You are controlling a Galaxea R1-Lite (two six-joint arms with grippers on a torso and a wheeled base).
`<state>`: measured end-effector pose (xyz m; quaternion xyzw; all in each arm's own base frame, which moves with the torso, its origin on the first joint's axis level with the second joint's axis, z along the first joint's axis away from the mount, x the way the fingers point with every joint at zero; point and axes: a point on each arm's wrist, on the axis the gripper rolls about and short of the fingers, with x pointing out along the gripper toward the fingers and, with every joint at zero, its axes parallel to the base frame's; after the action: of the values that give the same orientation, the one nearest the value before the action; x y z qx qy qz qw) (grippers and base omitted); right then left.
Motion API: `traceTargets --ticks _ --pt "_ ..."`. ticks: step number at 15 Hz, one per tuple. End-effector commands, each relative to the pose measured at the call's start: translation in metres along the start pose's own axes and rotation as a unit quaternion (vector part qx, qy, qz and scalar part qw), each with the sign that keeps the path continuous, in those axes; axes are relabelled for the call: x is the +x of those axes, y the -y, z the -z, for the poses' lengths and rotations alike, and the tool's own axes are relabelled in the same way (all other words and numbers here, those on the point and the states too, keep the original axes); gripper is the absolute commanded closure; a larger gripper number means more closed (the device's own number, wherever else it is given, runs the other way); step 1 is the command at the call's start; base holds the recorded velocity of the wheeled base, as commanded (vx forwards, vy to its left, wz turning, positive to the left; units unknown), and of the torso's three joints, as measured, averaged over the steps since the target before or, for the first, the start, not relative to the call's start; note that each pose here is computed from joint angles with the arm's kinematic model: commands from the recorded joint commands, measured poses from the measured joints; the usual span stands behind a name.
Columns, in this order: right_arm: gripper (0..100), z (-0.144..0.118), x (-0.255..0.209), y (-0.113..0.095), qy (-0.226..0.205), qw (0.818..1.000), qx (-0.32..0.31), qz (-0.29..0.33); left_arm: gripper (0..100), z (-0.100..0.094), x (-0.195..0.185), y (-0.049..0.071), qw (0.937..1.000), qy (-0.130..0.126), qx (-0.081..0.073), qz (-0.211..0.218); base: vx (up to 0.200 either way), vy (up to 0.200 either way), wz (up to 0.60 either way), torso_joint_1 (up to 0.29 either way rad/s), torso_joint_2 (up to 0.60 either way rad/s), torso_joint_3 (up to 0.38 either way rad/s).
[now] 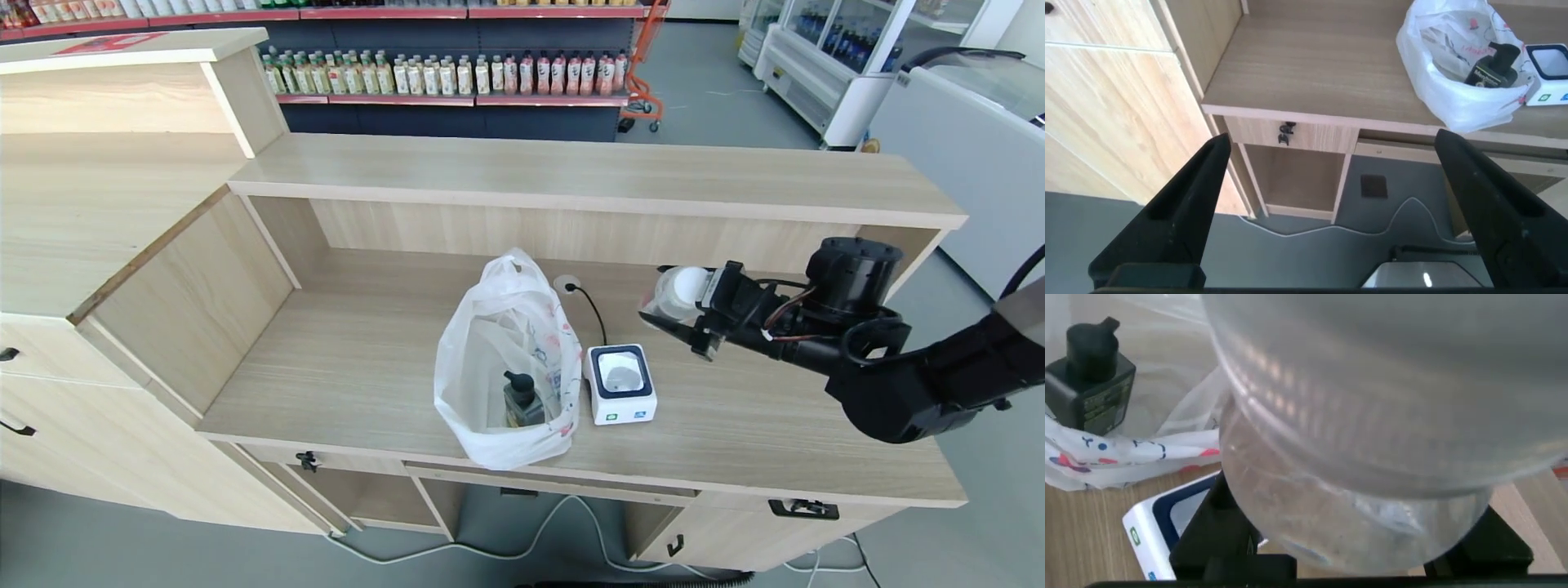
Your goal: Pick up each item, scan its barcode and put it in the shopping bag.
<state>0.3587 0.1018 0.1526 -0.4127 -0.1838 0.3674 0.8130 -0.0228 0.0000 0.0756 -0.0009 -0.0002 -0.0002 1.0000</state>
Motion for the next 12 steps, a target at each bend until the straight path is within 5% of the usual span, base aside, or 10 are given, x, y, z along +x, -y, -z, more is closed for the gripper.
traceTargets --ticks 1,12 --pt "100 0.020 0.006 -0.013 -0.006 1.000 0.012 -0.017 0 0.000 0.000 0.000 1.0000 0.001 0.000 0.000 0.000 0.000 0.00 0.000 0.00 0.000" --pt "100 0.071 0.029 -0.028 0.017 1.000 0.008 -0.021 0 0.000 0.000 0.000 1.0000 0.001 0.000 0.000 0.000 0.000 0.00 0.000 0.00 0.000"
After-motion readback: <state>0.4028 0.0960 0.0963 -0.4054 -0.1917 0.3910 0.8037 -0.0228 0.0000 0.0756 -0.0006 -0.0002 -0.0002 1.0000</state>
